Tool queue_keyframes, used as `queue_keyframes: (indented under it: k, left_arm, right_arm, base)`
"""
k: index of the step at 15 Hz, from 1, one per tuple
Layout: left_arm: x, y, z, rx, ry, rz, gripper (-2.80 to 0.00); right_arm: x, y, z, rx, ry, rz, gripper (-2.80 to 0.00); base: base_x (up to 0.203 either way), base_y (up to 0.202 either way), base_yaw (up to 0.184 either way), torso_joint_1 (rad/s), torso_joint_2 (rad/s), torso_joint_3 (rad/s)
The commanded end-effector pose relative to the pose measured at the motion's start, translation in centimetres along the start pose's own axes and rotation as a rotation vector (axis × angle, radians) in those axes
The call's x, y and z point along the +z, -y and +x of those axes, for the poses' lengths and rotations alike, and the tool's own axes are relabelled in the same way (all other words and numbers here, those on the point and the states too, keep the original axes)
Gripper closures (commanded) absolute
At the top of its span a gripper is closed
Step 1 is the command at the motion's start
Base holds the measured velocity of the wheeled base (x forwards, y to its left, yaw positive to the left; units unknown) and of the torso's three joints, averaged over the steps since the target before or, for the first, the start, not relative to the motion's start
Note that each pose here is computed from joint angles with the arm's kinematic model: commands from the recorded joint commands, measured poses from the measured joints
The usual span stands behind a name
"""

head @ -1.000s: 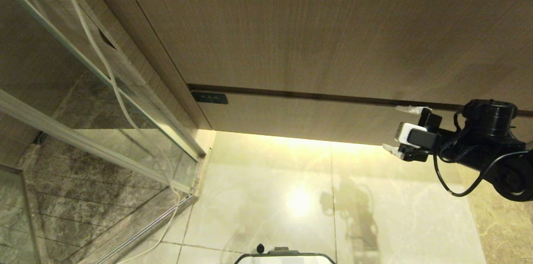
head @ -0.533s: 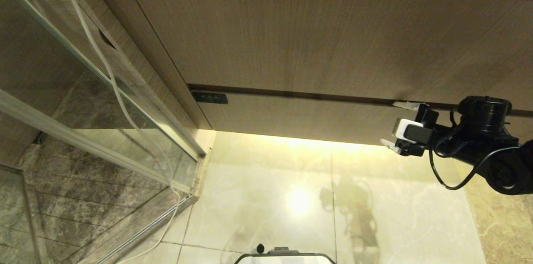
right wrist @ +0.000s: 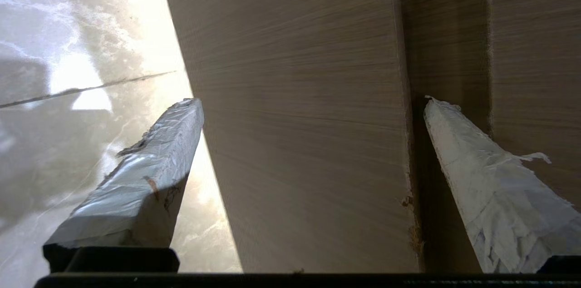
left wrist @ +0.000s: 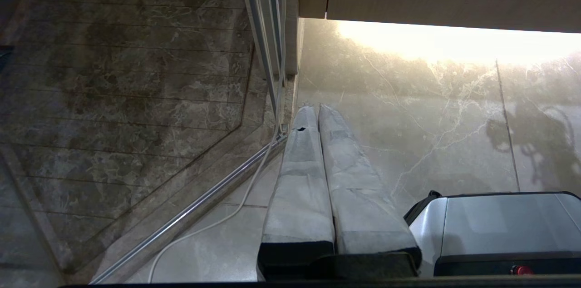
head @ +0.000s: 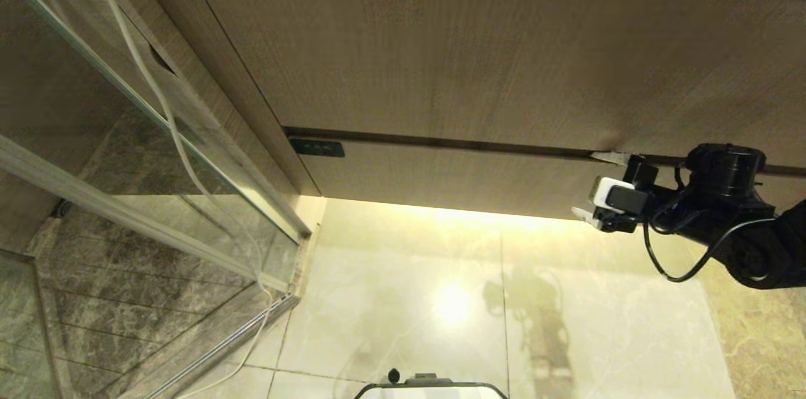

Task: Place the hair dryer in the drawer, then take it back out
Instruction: Pull open the drawer

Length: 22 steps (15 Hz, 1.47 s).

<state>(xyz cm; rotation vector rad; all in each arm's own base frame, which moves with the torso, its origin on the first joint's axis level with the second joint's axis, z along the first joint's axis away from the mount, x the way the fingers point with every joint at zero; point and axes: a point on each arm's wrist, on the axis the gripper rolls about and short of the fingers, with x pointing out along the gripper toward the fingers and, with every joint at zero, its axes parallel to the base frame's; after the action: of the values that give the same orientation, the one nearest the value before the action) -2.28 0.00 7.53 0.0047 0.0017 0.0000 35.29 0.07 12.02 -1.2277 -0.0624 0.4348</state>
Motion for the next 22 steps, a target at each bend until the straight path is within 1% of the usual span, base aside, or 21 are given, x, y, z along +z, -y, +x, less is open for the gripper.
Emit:
queue_keyframes:
  k: [1,6,9,10,13,15,17,22]
  left_arm:
    - [0.0,0.0,0.0,0.000,0.001,0.000,0.00]
    - [0.0,0.0,0.0,0.000,0.000,0.000,0.00]
    - [0.0,0.0,0.0,0.000,-0.001,0.000,0.00]
    - [0.0,0.0,0.0,0.000,0.000,0.000,0.00]
    - [0.0,0.0,0.0,0.000,0.000,0.000,0.00]
    - [0.0,0.0,0.0,0.000,0.000,0.000,0.00]
    - [0.0,0.0,0.0,0.000,0.000,0.000,0.00]
    - [0.0,0.0,0.0,0.000,-0.001,0.000,0.00]
  right_arm:
    - [-0.3,-0.1,0.6,-0.001,0.000,-0.007,-2.80]
    - [-0.8,0.0,1.6,-0.010,0.001,-0.012,-2.80]
    - [-1.3,0.0,1.7,-0.003,-0.019,-0.008,-2.80]
    - [-1.5,-0.2,1.6,0.011,-0.054,-0.002,-2.80]
    - [-1.8,-0.3,1.2,0.061,-0.116,0.025,-2.80]
    - [-1.9,-0.3,0.7,0.087,-0.130,0.035,-2.80]
    - [-2.1,-0.2,0.0,0.114,-0.146,0.021,-2.80]
    - [-1.9,-0.2,-1.0,0.139,-0.161,0.025,-2.80]
  base:
    - [0.000,0.000,0.000,0.000,0.00,0.000]
    - [0.000,0.000,0.000,0.000,0.00,0.000]
    - [0.000,0.000,0.000,0.000,0.00,0.000]
    - [0.000,0.000,0.000,0.000,0.00,0.000]
    - [0.000,0.000,0.000,0.000,0.00,0.000]
    - [0.000,0.000,0.000,0.000,0.00,0.000]
    - [0.000,0.000,0.000,0.000,0.00,0.000]
    - [0.000,0.000,0.000,0.000,0.00,0.000]
